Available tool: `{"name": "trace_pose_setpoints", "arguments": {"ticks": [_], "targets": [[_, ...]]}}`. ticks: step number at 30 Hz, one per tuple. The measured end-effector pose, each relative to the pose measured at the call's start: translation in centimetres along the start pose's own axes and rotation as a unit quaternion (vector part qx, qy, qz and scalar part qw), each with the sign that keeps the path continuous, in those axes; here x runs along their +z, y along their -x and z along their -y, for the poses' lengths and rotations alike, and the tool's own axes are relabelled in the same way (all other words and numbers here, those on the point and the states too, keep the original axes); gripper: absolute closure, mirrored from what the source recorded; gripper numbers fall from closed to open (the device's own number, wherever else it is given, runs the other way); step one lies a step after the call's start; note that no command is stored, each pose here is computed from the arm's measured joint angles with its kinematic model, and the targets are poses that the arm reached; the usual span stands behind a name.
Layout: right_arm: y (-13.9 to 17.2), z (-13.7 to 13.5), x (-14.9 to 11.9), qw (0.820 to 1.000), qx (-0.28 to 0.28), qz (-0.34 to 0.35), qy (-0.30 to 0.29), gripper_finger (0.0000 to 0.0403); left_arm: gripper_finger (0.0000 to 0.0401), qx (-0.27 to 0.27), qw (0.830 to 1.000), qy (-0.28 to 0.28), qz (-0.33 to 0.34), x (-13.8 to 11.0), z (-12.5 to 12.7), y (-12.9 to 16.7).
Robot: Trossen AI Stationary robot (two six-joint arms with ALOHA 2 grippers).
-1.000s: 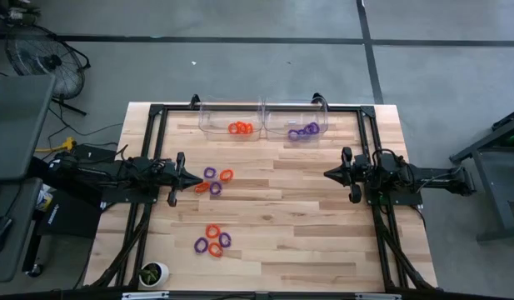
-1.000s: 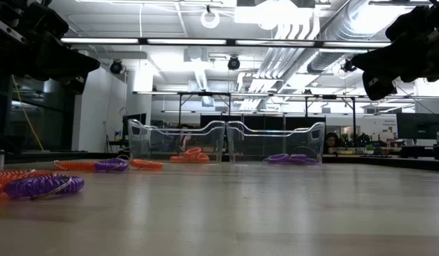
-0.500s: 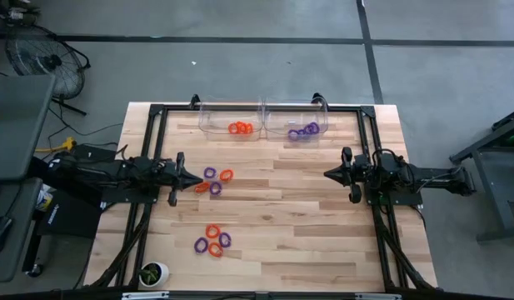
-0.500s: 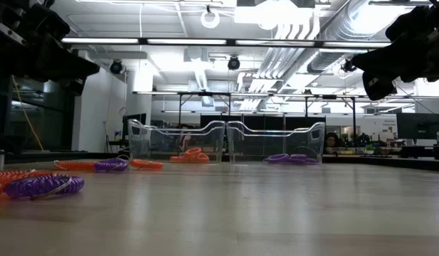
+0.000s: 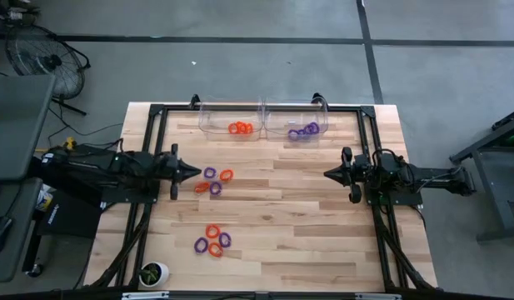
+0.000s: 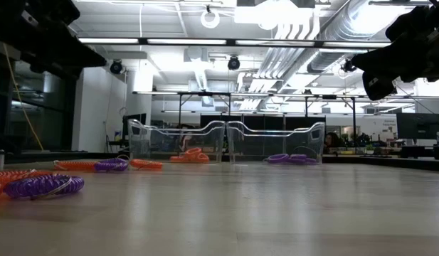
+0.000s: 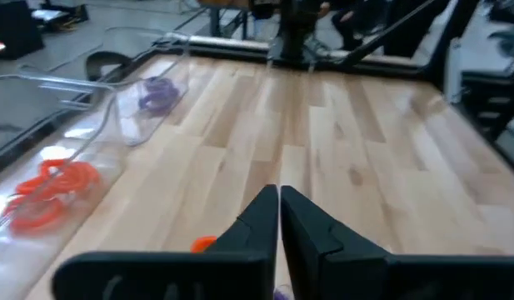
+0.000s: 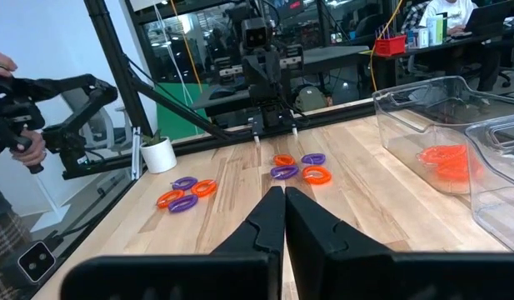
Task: Sort spring keychains
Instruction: Put the violet spring keychain into the right transparent bin
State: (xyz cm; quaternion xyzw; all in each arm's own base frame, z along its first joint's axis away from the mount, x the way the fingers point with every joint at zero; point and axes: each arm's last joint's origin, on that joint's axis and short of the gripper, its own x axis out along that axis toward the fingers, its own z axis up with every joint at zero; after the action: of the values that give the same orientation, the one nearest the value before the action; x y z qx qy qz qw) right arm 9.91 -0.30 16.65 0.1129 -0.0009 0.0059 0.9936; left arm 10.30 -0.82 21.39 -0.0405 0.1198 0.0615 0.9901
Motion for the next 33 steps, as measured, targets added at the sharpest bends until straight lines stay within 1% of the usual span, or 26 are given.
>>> {"name": "trace_pose_setpoints", "arguments": {"ticks": [5,9,11,15,19,22,26,29,33], "targets": [[0.0,0.0,0.0,1.000,0.000,0.000,0.000,0.0396,0.0330,0.028,0.999,-0.007,-0.035,0.7,0.1,-0.6],[0.0,0.0,0.0,1.000,0.000,0.000,0.000,0.0394,0.0281,0.078,0.994,0.034,-0.068,1.3,0.1,-1.2],[0.0,0.0,0.0,1.000,0.000,0.000,0.000,0.0393,0.0262,0.096,0.991,0.046,-0.085,1.8,0.2,-1.3],[0.0,0.0,0.0,1.000,0.000,0.000,0.000,0.0392,0.0241,0.121,0.984,0.066,-0.114,3.1,0.3,-1.6],[0.0,0.0,0.0,1.000,0.000,0.000,0.000,0.0391,0.0238,0.143,0.972,0.102,-0.157,4.1,0.6,-2.1],[0.0,0.0,0.0,1.000,0.000,0.000,0.000,0.0391,0.0238,0.177,0.949,0.153,-0.213,4.6,0.3,-2.8],[0.0,0.0,0.0,1.000,0.000,0.000,0.000,0.0391,0.0238,0.221,0.901,0.213,-0.307,4.2,-0.8,-4.5],[0.0,0.0,0.0,1.000,0.000,0.000,0.000,0.0391,0.0238,0.217,0.875,0.247,-0.356,4.1,-1.7,-6.1],[0.0,0.0,0.0,1.000,0.000,0.000,0.000,0.0391,0.0238,0.213,0.845,0.276,-0.407,3.4,-2.6,-8.2]]}}
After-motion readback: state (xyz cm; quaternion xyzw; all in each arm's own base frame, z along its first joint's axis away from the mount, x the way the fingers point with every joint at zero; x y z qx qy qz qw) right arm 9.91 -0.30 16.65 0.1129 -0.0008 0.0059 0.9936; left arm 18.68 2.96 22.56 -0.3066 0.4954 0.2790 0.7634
